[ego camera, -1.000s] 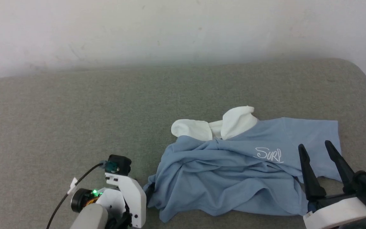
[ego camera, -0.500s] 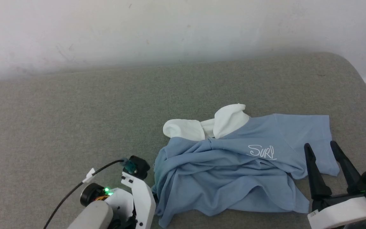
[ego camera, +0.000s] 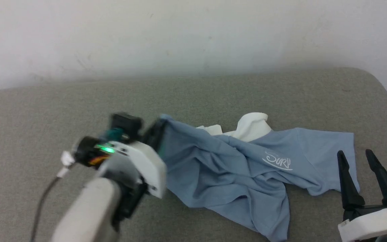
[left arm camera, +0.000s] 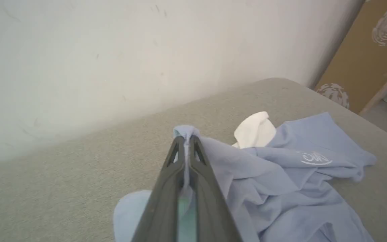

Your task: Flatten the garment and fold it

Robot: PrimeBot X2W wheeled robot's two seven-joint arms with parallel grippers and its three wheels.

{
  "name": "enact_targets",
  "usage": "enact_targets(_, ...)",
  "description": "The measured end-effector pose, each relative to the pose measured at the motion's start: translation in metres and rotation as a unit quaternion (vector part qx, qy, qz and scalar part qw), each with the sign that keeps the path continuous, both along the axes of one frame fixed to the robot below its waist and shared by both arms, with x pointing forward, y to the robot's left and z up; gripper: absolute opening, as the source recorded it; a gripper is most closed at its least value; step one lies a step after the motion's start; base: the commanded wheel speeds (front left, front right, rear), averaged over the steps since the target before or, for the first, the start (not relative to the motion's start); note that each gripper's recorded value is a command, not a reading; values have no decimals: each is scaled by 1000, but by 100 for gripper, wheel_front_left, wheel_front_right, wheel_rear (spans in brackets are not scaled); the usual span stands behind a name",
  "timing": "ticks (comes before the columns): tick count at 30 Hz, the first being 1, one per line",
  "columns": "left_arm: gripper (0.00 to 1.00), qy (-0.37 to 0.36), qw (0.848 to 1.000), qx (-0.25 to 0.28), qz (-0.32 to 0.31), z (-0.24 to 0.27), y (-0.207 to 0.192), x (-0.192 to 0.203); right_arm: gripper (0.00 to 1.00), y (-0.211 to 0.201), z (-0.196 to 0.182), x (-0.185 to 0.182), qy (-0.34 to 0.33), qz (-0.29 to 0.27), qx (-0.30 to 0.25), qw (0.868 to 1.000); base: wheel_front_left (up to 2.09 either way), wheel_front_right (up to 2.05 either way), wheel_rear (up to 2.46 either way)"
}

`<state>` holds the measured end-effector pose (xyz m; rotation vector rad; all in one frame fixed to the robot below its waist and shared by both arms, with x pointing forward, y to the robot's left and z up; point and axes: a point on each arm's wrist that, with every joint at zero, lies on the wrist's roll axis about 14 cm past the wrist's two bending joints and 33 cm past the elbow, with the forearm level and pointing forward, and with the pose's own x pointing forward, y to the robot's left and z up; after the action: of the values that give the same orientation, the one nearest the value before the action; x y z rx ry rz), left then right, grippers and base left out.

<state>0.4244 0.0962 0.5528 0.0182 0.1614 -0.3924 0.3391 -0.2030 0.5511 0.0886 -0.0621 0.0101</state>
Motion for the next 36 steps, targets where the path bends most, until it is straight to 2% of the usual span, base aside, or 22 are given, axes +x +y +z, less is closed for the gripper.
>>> enact_targets(2, 0, 0, 999, 4, -52, -1, -32, -15, 100, -2, 2, 0, -2, -2, -1, 1000, 0, 0, 0)
enact_targets(5, 0, 46, 988, 10, -144, -29, -84, -54, 100, -2, 2, 2, 1, -2, -2, 1000, 0, 0, 0)
enact_targets(8, 0, 115, 969, 23, -216, -72, -121, -99, 100, -1, -1, 4, 7, 0, -2, 1000, 0, 0, 0)
enact_targets(12, 0, 181, 945, 36, -269, -112, -142, -141, 100, 0, -5, 5, 13, 1, -1, 1000, 0, 0, 0)
enact_targets(13, 18, 190, 942, 36, -274, -117, -144, -146, 100, 0, -5, 5, 14, 1, -1, 1000, 0, 0, 0)
enact_targets(14, 100, 192, 941, 34, -276, -119, -145, -149, 100, 0, -5, 5, 14, 1, -1, 1000, 0, 0, 0)
enact_targets(17, 100, 169, 947, 15, -273, -110, -147, -146, 100, 0, -5, 6, 14, 2, -1, 1000, 0, 0, 0)
enact_targets(20, 100, 122, 960, -16, -251, -85, -144, -132, 100, 2, -4, 6, 12, 5, -1, 1000, 0, 0, 0)
enact_targets(24, 100, 57, 982, -45, -175, -48, -115, -99, 100, 5, -2, 5, 9, 9, 3, 1000, 0, 0, 0)
enact_targets(28, 100, 31, 996, -39, -76, -34, -63, -64, 100, 7, -1, 3, 7, 13, 4, 1000, 0, 0, 0)
enact_targets(32, 100, 56, 998, -37, -12, -42, -25, -39, 100, 8, -2, 3, 8, 15, 4, 1000, 0, 0, 0)
enact_targets(36, 100, 123, 992, -30, 10, -75, -10, -26, 100, 7, -5, 3, 15, 13, 4, 1000, 0, 0, 0)
